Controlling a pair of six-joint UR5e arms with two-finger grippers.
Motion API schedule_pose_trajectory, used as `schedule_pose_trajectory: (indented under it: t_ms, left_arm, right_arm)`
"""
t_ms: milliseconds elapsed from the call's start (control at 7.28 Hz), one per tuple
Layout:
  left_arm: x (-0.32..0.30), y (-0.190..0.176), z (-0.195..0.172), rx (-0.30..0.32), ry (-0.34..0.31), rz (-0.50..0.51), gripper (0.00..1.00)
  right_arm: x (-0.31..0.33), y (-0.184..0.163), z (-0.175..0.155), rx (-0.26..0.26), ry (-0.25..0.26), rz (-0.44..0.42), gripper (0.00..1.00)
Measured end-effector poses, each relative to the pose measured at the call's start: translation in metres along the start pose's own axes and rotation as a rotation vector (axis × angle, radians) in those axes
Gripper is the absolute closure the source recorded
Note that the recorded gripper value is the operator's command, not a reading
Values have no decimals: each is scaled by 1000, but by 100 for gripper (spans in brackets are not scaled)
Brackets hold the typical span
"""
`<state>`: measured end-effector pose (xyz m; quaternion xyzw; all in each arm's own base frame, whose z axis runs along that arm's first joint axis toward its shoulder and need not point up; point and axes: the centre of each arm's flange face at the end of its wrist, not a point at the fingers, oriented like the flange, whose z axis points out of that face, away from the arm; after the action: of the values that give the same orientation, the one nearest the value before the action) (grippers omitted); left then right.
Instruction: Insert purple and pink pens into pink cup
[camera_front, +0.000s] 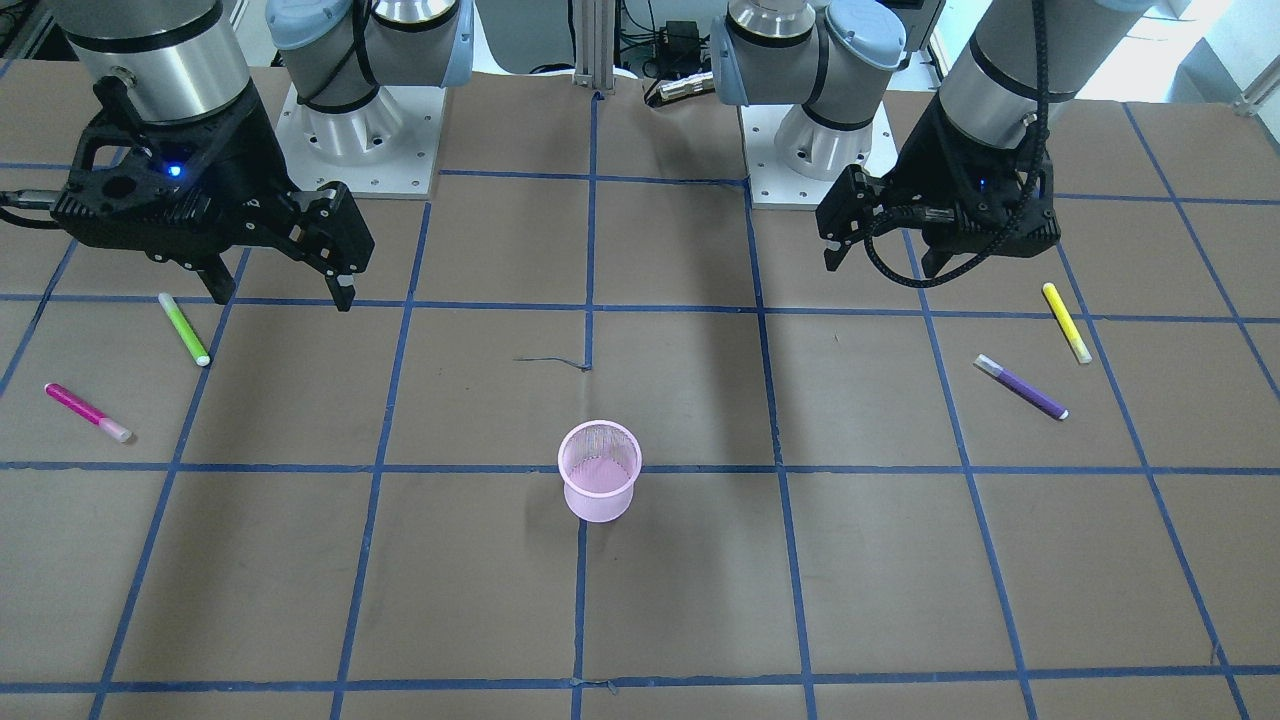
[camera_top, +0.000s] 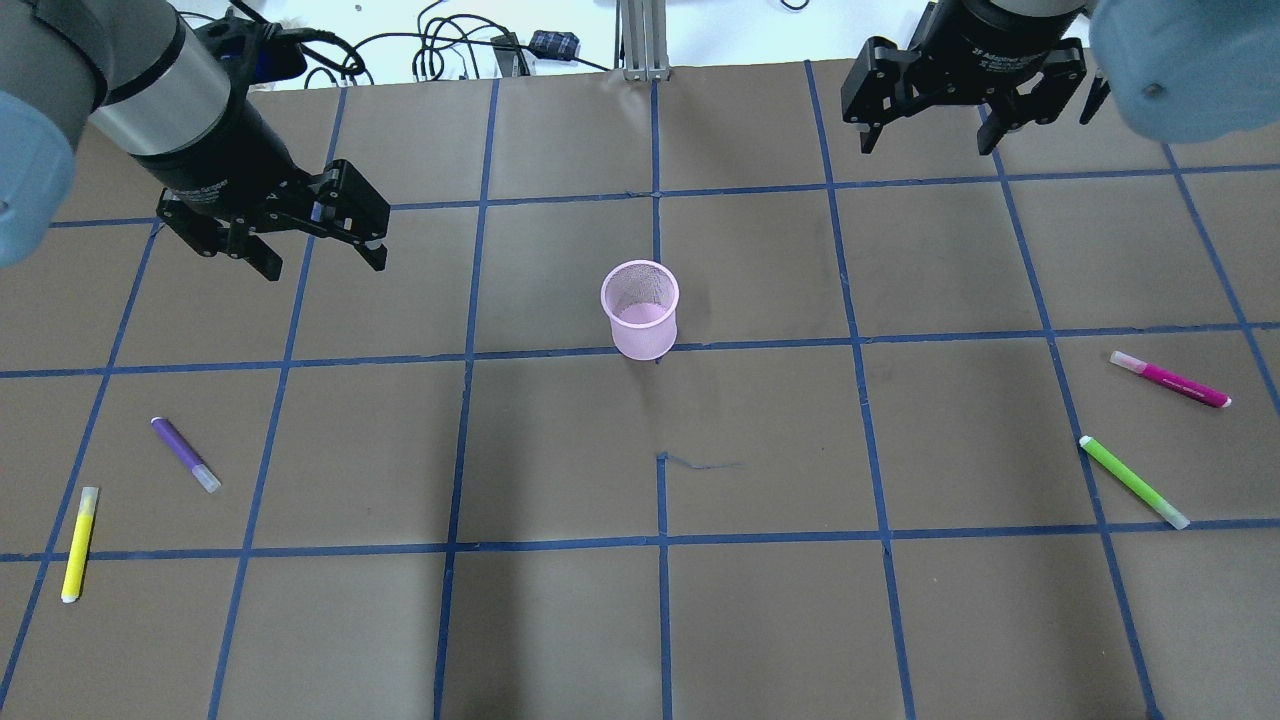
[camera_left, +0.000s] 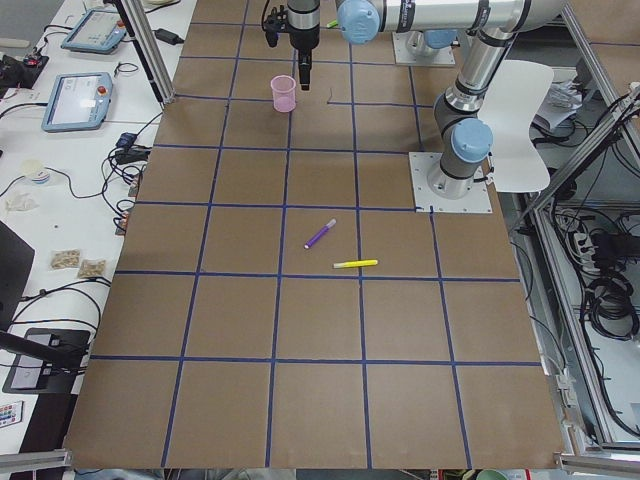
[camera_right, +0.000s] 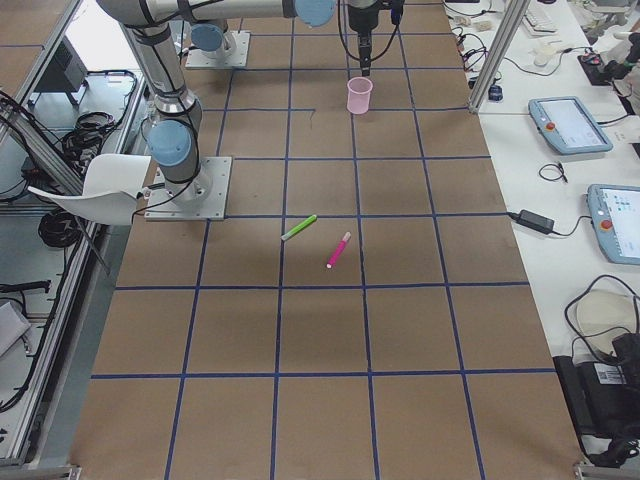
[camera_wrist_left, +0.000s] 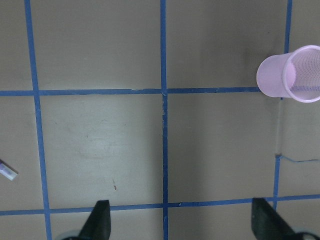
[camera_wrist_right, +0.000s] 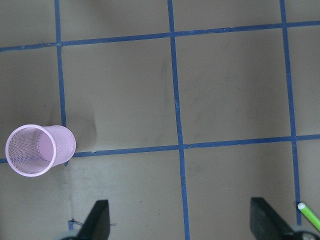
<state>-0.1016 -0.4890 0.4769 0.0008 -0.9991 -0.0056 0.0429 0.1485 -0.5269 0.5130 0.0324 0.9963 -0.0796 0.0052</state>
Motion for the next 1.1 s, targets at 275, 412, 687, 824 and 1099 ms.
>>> schedule_pose_trajectory:
  t_ms: [275,412,687,824,1099]
  left_arm:
    - [0,-1,0,0,-1,0,0]
    - [0,-1,0,0,-1,1,0]
    - [0,-1,0,0,-4,2,0]
    - [0,0,-2,3,-6,2,0]
    - [1,6,-9,17,-10,4,0]
  right_arm:
    - [0,1,-1,0,1,0,0]
    - [0,1,0,0,1,1,0]
    - [-1,0,0,0,4,-3,0]
    - [0,-1,1,0,10,-13,0]
    - [10,-5,3,-1,15,-158,0]
